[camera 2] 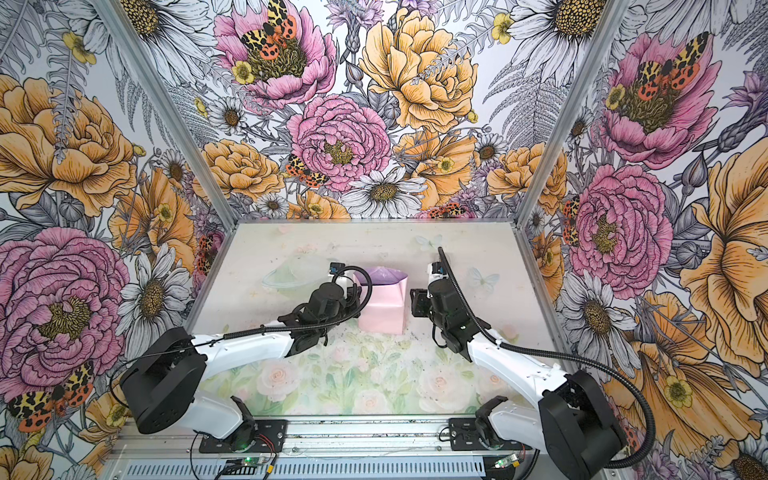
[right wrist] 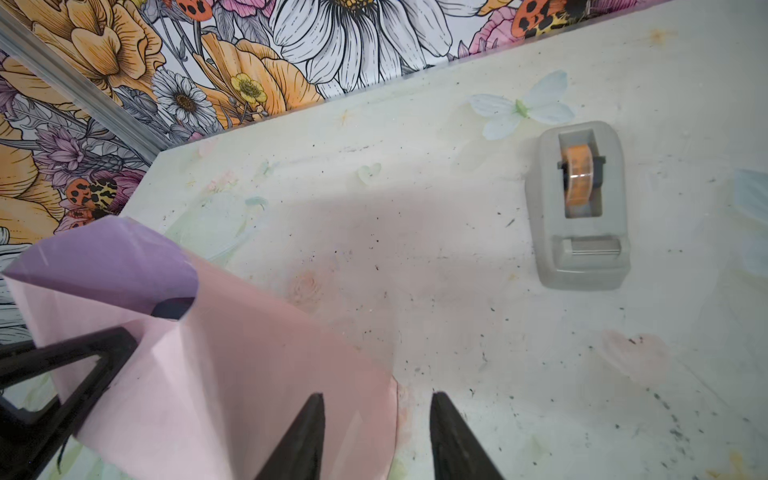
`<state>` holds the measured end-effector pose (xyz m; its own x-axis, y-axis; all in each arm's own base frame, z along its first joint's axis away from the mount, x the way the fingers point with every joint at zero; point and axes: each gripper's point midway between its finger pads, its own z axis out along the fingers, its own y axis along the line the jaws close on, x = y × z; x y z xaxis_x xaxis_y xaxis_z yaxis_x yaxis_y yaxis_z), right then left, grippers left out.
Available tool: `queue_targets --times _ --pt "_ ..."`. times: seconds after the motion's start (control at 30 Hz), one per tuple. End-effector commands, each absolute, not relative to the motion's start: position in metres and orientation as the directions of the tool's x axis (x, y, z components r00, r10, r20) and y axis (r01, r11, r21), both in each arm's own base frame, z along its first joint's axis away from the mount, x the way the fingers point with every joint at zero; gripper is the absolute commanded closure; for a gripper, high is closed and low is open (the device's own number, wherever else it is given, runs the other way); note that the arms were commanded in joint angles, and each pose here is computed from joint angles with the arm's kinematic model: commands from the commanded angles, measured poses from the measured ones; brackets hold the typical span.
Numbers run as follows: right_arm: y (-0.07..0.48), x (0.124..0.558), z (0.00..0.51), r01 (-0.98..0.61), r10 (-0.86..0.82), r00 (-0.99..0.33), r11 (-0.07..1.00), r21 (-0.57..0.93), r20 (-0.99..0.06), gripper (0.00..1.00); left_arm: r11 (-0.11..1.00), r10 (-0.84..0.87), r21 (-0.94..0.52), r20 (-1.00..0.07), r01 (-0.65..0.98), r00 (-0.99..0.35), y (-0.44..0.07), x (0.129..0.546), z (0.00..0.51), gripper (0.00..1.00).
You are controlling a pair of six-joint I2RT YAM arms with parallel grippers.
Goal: Wrap the gift box in paper
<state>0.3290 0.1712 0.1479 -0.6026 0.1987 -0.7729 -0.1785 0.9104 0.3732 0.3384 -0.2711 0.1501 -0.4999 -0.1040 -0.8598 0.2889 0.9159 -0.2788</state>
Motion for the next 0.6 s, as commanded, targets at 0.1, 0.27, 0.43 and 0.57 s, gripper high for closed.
queue_targets --times 0.1,0.27,0.43,0.57 --pt "0.192 0.334 0.166 -0.257 0.216 -0.560 0.872 0.416 -0.800 0.55 0.921 -0.089 -0.256 -0.872 0.295 -0.481 -0.273 0.341 0.160 0.79" --pt "0.199 0.335 0.156 -0.264 0.198 -0.581 0.872 0.413 -0.789 0.54 0.918 -0.087 -0.258 -0.870 0.299 -0.484 -0.275 0.340 0.159 0.79" --pt "0.202 0.335 0.146 -0.262 0.188 -0.598 0.873 0.412 -0.779 0.54 0.918 -0.088 -0.259 -0.871 0.299 -0.483 -0.275 0.340 0.159 0.79" --pt "0.194 0.336 0.144 -0.241 0.189 -0.587 0.887 0.393 -0.787 0.53 0.918 -0.086 -0.258 -0.871 0.301 -0.483 -0.275 0.340 0.159 0.79"
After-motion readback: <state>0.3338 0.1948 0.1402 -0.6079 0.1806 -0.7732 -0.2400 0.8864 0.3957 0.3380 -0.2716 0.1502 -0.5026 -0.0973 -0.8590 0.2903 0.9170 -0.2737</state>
